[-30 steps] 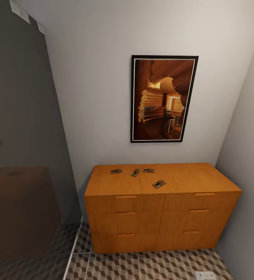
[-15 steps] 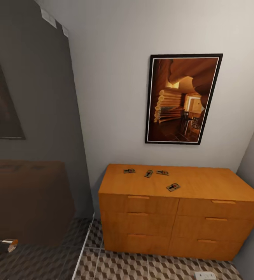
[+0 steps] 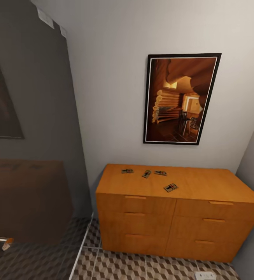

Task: Take the four mousetraps from the cabinet in the bathroom and place them on the bathroom floor. Make sure all four end up on the same floor surface, and ensure that at least two of them are either under or directly next to the same bathroom sink.

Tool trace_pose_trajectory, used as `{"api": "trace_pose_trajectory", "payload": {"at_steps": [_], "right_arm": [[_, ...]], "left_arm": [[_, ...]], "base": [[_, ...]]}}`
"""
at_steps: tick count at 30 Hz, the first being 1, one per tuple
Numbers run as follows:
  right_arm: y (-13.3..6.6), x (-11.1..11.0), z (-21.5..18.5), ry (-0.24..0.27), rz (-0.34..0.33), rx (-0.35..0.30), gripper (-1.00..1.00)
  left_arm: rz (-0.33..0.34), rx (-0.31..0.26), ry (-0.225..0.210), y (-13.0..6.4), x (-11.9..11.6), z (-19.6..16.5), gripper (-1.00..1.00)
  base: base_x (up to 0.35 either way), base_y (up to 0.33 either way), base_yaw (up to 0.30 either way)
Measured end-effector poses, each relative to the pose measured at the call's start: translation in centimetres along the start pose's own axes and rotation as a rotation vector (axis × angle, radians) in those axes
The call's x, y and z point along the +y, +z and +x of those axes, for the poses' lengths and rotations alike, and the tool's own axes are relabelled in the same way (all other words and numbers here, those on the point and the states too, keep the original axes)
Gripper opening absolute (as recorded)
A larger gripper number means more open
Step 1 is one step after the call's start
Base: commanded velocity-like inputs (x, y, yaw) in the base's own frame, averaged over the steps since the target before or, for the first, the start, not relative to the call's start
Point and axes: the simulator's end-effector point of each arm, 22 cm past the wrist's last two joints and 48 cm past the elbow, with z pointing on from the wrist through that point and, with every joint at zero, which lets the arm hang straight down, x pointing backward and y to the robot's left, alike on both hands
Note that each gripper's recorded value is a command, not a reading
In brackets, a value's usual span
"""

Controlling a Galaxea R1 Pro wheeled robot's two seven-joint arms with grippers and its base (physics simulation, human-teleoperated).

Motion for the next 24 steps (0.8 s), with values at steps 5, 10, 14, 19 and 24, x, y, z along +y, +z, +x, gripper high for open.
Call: {"api": "trace_pose_trajectory", "payload": {"at_steps": [5,10,14,19,24], "right_arm": [[0.00,0.00,0.01,0.000,0.000,0.000,1.00],[0.00,0.00,0.00,0.001,0.000,0.000,1.00],[0.00,-0.01,0.01,0.000,0.000,0.000,1.00],[0.00,0.01,0.00,0.001,0.000,0.000,1.00],[0.00,0.02,0.02,0.000,0.000,0.001,1.00]], "left_arm": [[0.000,0.000,0.001,0.00,-0.01,0.02,1.00],[0.000,0.000,0.001,0.00,-0.02,0.02,1.00],[0.000,0.000,0.001,0.00,-0.02,0.03,1.00],[0.000,0.000,0.001,0.00,-0.02,0.03,1.00],[0.000,0.000,0.001,0.00,-0.02,0.02,1.00]], "base": [[0.000,-0.285,0.001],[0.000,-0.296,0.000],[0.000,-0.300,0.000],[0.000,-0.300,0.000],[0.000,-0.185,0.000]]}}
